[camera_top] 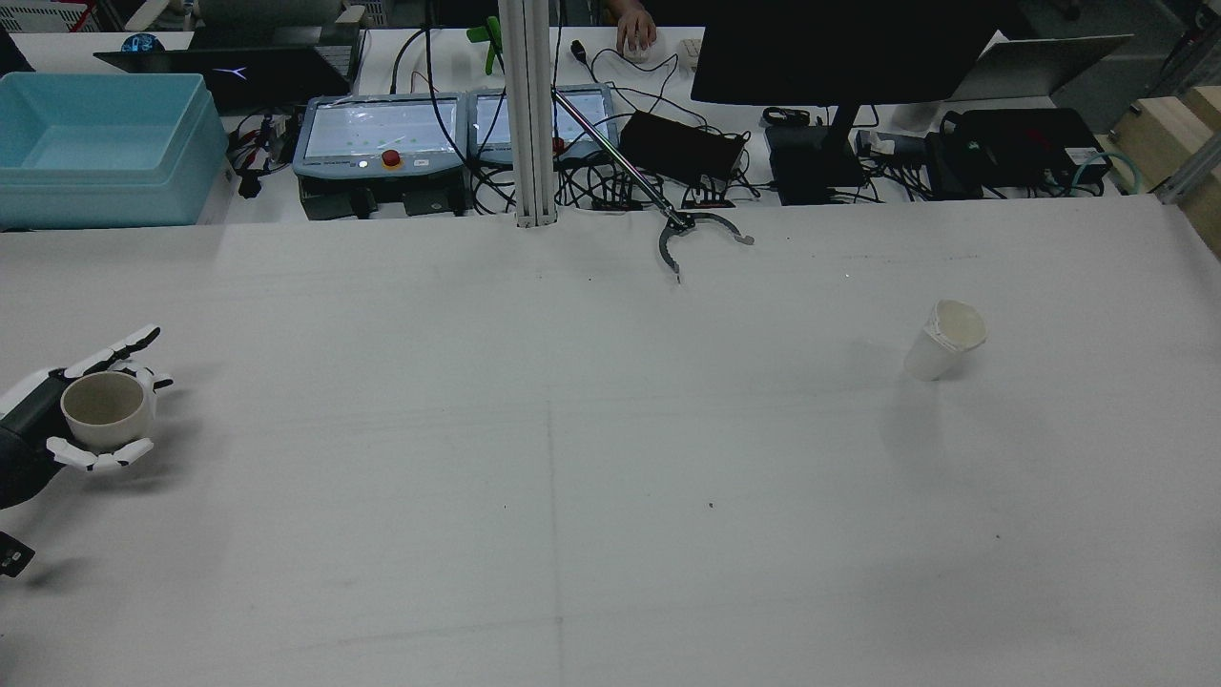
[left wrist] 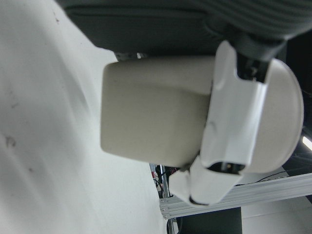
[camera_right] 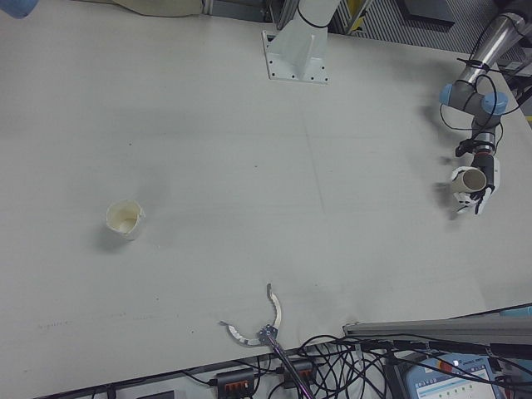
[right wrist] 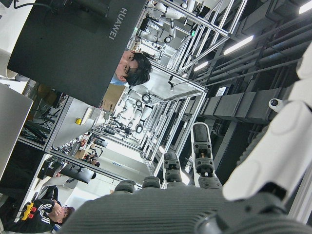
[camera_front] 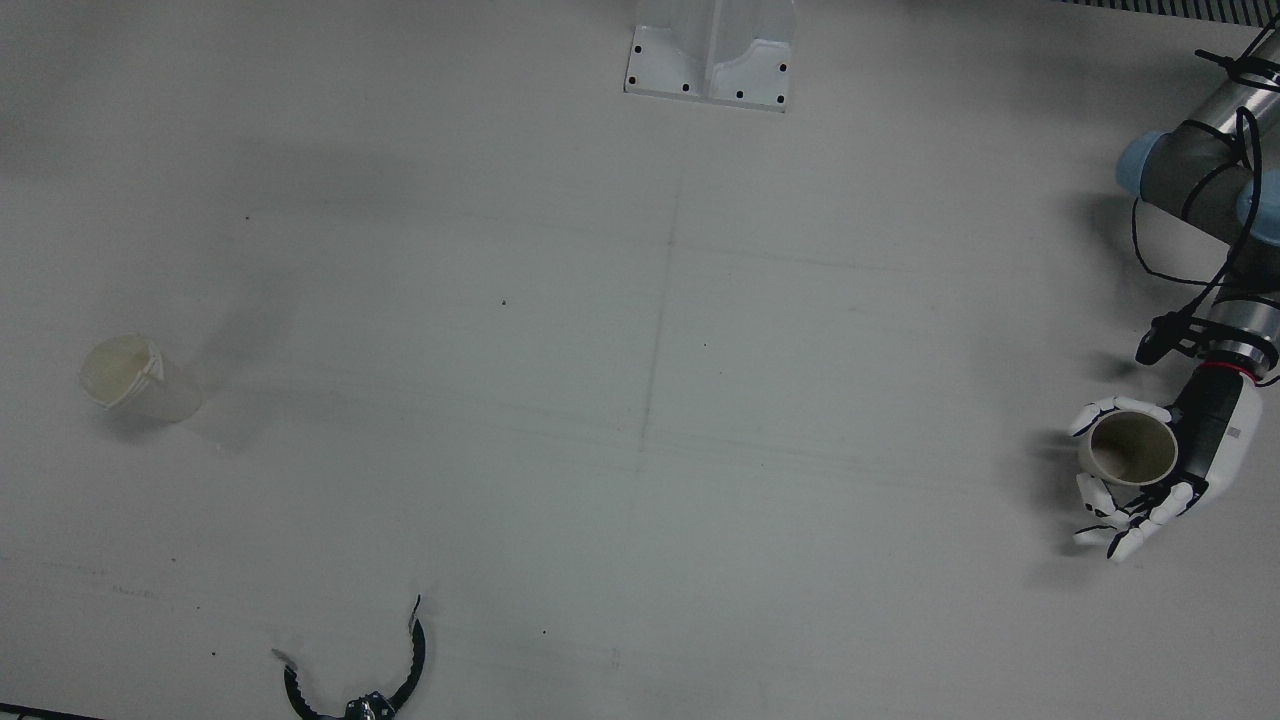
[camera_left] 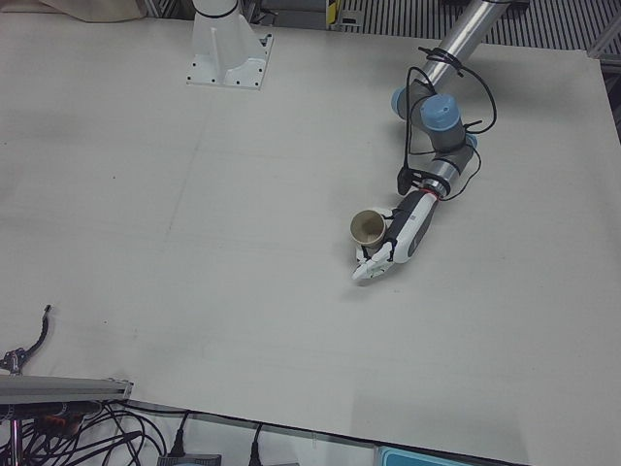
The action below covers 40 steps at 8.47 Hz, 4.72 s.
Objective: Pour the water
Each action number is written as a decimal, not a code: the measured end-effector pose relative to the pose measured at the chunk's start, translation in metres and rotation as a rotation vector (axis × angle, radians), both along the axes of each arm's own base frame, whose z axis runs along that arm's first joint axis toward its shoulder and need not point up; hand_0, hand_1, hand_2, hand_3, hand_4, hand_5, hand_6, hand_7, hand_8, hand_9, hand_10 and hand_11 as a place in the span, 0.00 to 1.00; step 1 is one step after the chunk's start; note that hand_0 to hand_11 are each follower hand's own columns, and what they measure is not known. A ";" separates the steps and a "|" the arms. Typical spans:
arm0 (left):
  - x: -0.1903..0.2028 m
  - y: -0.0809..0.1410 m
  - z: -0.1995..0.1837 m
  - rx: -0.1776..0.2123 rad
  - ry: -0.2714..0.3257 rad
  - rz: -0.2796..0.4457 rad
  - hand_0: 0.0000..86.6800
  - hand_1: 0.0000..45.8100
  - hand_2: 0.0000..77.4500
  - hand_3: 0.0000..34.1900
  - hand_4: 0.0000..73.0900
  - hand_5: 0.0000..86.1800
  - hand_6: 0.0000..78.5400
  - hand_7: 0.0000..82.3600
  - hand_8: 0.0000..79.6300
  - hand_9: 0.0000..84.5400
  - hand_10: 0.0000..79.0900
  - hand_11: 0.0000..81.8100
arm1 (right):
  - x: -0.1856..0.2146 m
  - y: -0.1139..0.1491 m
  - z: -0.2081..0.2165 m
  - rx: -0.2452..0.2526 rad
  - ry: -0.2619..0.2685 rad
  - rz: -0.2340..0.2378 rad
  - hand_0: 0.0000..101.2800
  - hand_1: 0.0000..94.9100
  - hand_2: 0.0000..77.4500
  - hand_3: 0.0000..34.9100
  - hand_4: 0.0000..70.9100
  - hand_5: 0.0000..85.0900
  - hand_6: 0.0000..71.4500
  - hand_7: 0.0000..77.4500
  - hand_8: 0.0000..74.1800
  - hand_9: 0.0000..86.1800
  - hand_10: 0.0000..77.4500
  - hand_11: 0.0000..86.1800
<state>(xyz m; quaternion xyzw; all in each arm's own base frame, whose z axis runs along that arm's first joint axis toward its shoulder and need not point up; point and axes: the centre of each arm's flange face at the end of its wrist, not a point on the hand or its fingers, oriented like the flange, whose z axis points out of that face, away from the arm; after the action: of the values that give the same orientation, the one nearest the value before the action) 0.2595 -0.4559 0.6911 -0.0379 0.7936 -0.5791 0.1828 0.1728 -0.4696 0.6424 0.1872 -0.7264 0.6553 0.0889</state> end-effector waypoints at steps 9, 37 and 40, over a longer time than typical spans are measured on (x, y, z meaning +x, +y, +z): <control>-0.021 -0.012 -0.057 -0.016 0.160 -0.051 0.92 0.42 0.52 0.00 0.38 0.17 0.45 0.74 0.54 0.68 0.17 0.28 | -0.135 -0.021 0.179 -0.014 -0.056 0.075 0.49 0.17 0.05 0.00 0.09 0.13 0.07 0.14 0.01 0.01 0.00 0.01; -0.030 -0.002 -0.036 -0.040 0.135 -0.051 0.92 0.40 0.54 0.00 0.40 0.21 0.45 0.74 0.55 0.68 0.17 0.28 | -0.367 -0.052 0.120 0.060 -0.226 -0.354 0.45 0.14 0.19 0.07 0.01 0.17 0.05 0.15 0.01 0.01 0.01 0.01; -0.030 -0.002 -0.036 -0.039 0.136 -0.051 0.92 0.40 0.54 0.00 0.40 0.21 0.45 0.74 0.55 0.68 0.17 0.28 | -0.372 -0.051 0.120 0.058 -0.260 -0.364 0.45 0.15 0.19 0.08 0.01 0.17 0.05 0.15 0.01 0.01 0.01 0.01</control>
<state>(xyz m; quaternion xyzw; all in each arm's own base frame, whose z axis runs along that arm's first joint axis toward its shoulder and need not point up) 0.2298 -0.4583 0.6548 -0.0606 0.7935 -0.5949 0.1128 -0.1992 -0.5208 0.7621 -0.0306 -0.7721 0.6258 0.1061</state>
